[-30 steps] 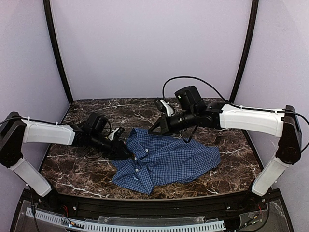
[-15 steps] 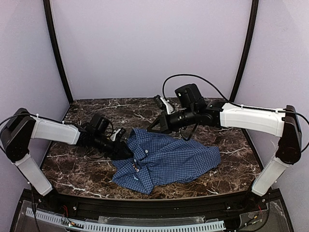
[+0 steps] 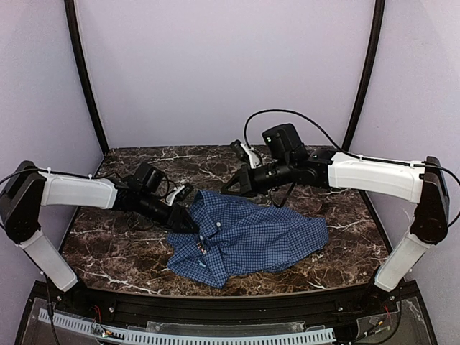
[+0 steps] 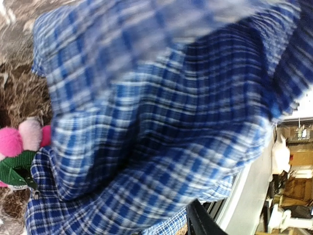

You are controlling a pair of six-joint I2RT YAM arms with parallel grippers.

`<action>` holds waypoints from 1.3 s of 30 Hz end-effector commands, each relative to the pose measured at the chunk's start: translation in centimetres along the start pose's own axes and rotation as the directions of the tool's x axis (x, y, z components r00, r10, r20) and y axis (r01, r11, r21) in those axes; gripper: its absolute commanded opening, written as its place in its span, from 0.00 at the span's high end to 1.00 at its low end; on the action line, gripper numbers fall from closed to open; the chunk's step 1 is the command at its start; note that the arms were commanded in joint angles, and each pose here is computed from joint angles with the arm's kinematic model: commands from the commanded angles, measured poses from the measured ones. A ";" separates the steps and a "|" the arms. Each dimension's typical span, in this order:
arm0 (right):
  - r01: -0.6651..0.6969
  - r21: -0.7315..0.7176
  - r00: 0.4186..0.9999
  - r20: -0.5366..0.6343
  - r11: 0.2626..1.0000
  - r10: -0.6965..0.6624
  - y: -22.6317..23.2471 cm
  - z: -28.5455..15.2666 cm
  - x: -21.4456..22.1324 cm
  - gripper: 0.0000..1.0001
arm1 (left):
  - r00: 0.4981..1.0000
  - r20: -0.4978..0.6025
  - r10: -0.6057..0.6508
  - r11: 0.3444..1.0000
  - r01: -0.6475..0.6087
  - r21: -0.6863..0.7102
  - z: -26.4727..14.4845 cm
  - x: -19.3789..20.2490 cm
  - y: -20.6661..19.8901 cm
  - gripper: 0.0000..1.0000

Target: Remove the brooch from the garment

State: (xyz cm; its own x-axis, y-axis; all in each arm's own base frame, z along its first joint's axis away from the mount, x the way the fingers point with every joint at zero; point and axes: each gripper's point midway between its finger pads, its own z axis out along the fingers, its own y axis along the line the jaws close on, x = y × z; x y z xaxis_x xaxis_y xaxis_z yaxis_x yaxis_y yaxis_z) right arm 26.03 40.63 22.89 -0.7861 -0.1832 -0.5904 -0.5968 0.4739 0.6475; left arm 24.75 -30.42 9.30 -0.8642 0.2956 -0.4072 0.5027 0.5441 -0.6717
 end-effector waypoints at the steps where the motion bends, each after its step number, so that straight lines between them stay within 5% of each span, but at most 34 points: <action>1: 0.003 -0.020 0.999 0.048 1.000 -0.002 0.7 -0.8 -1.2 1.00 | 0.992 -0.055 0.112 0.994 -0.111 0.012 -0.6 0.9 -1.9 0.66; 17: -0.007 -0.020 0.998 0.065 1.000 0.008 0.6 -1.5 -0.6 1.00 | 0.991 -0.129 0.040 0.996 -0.050 -0.072 0.8 3.5 -1.7 0.63; 25: -0.006 -0.026 0.998 0.064 1.000 0.007 0.6 -1.6 -0.4 1.00 | 0.978 -0.120 0.172 0.980 -0.182 -0.075 1.1 2.5 -2.1 0.59; 33: -0.010 -0.031 0.998 0.064 0.999 0.012 0.6 -1.6 -0.3 1.00 | 0.848 -0.186 0.496 0.849 -0.519 -0.101 1.1 3.2 -2.7 0.59; 39: -0.014 -0.033 0.998 0.063 0.999 0.016 0.6 -1.6 -0.1 1.00 | 0.763 -0.212 0.611 0.752 -0.643 -0.146 0.7 2.7 -2.7 0.57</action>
State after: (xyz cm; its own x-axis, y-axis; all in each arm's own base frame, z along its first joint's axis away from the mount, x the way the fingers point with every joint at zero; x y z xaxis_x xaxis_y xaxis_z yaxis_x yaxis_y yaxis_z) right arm 25.44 39.84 22.87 -0.7989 -0.1484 -0.5828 -0.5756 0.4694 0.6695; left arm 20.07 -31.86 7.55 -0.5100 0.6782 -0.5291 0.8602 0.4007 -0.3155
